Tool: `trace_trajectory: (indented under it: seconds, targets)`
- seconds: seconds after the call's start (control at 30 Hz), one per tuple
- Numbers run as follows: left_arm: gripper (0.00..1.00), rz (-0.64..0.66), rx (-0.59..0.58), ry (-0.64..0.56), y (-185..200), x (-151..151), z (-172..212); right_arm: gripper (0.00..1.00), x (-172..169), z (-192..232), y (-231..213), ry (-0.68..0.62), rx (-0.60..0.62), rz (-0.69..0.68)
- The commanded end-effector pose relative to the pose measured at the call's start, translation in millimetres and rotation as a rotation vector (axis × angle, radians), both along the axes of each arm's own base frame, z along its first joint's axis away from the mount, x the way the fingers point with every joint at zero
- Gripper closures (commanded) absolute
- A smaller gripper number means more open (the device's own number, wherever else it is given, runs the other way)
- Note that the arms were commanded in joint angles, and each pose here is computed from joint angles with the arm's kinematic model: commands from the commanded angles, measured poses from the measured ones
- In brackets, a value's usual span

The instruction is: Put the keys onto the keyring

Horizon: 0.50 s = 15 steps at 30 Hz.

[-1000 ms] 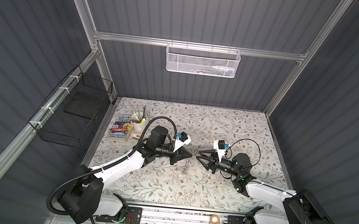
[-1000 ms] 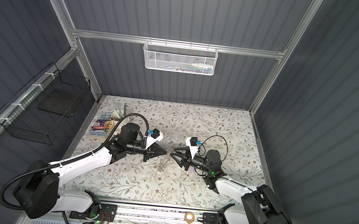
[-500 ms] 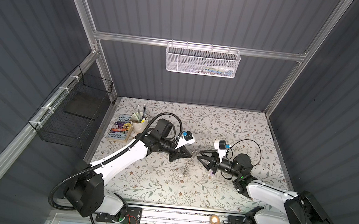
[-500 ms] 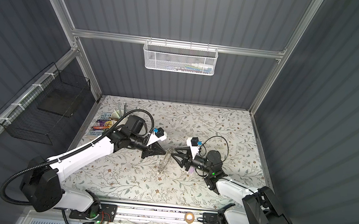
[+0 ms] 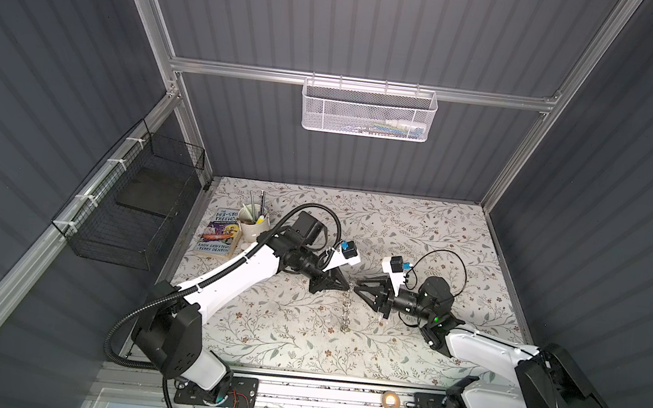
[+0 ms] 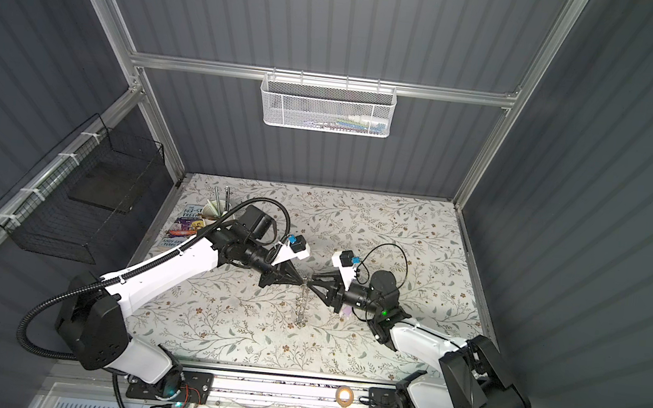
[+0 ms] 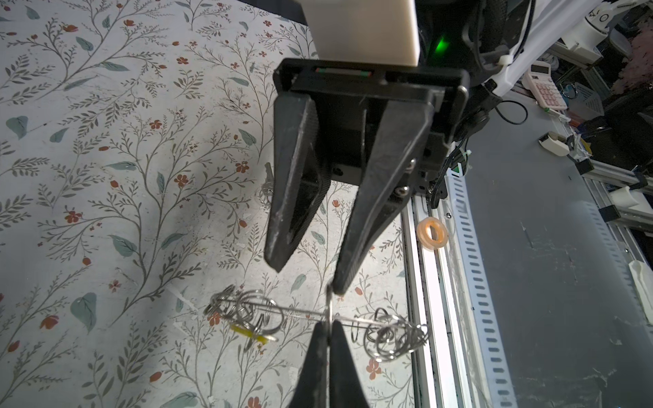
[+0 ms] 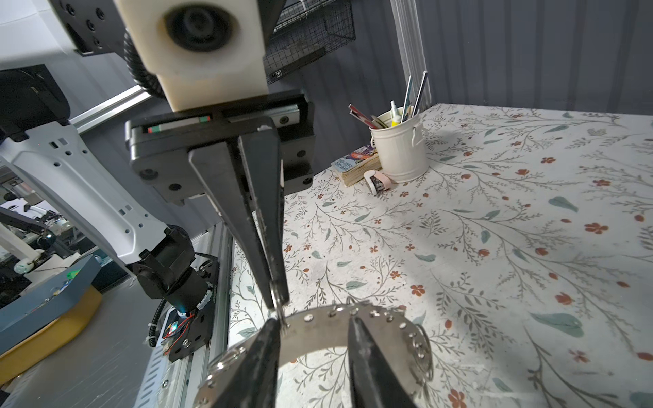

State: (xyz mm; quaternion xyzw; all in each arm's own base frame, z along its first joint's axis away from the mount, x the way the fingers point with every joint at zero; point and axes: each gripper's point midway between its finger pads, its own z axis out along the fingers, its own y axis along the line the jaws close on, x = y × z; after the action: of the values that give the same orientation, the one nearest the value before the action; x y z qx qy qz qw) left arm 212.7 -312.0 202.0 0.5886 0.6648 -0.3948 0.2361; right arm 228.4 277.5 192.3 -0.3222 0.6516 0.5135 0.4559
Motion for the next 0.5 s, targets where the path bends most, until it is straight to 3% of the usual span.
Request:
trace_trajectory:
  seconds: [0.0, 0.47]
  targets:
    - [1.00, -0.035, -0.013, -0.012, -3.5, -4.1, 9.5, 0.68, 0.5, 7.0, 5.0, -0.018, 0.004, 0.024]
    - [1.00, -0.047, -0.001, -0.001, -7.2, -2.9, 4.2, 0.69, -3.1, 4.9, 10.3, -0.009, -0.007, 0.052]
